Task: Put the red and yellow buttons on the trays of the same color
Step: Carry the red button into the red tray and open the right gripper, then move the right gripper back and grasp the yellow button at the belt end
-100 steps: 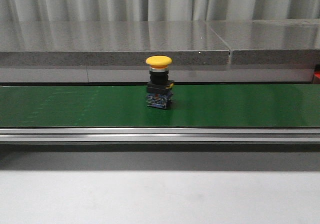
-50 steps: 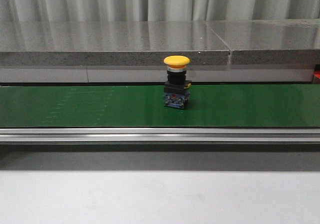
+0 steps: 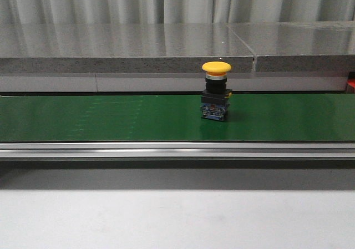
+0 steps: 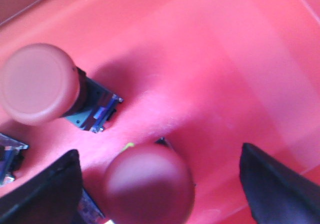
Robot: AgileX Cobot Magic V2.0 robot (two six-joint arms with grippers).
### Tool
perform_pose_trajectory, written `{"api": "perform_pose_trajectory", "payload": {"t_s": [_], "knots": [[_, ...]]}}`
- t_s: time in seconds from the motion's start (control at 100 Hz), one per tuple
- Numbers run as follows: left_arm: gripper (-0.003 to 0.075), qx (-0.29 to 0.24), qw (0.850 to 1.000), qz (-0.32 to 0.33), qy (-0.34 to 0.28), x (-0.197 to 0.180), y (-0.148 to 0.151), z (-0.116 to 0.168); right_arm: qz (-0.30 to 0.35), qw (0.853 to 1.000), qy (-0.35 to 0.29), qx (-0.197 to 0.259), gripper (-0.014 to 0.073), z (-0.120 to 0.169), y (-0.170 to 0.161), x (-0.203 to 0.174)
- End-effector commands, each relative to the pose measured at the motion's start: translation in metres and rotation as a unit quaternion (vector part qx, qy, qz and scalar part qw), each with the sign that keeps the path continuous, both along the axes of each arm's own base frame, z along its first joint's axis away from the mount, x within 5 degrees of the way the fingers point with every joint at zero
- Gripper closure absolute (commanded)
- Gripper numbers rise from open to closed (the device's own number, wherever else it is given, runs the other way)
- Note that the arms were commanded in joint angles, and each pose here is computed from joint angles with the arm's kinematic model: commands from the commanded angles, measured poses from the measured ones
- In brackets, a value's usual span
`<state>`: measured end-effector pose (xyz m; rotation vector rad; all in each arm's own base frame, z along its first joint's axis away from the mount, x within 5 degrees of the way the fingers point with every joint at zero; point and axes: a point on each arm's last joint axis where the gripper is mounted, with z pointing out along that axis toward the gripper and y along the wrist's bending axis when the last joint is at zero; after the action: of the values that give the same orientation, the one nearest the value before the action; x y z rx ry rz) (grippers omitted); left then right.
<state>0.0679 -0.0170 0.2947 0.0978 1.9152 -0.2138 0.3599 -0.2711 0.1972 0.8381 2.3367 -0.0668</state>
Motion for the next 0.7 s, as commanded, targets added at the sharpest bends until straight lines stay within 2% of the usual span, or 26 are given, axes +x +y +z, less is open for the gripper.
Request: {"api": "perform_pose_trajectory", "payload": {"t_s": [0.0, 0.23, 0.38, 0.49, 0.61, 0.69], "knots": [[0.0739, -0.015, 0.999, 0.003, -0.044, 0.002, 0.0, 0.015, -0.008, 0.995, -0.073, -0.06, -0.0059, 0.06, 0.0, -0.004], [0.0739, -0.015, 0.999, 0.003, -0.044, 0.002, 0.0, 0.015, 0.003, 0.986, -0.123, -0.11, -0.0059, 0.123, 0.017, -0.022], [0.0739, -0.015, 0.999, 0.003, -0.044, 0.002, 0.0, 0.015, 0.041, 0.973, -0.16, -0.161, -0.0059, 0.174, 0.049, -0.036], [0.0739, -0.015, 0.999, 0.003, -0.044, 0.002, 0.0, 0.015, 0.061, 0.964, -0.188, -0.179, -0.0059, 0.201, 0.077, -0.048], [0.0739, -0.015, 0.999, 0.003, -0.044, 0.002, 0.0, 0.015, 0.093, 0.959, -0.199, -0.178, -0.0059, 0.214, 0.112, -0.065], [0.0739, -0.015, 0.999, 0.003, -0.044, 0.002, 0.0, 0.015, 0.12, 0.961, -0.189, -0.166, -0.0059, 0.211, 0.133, -0.076]]}}
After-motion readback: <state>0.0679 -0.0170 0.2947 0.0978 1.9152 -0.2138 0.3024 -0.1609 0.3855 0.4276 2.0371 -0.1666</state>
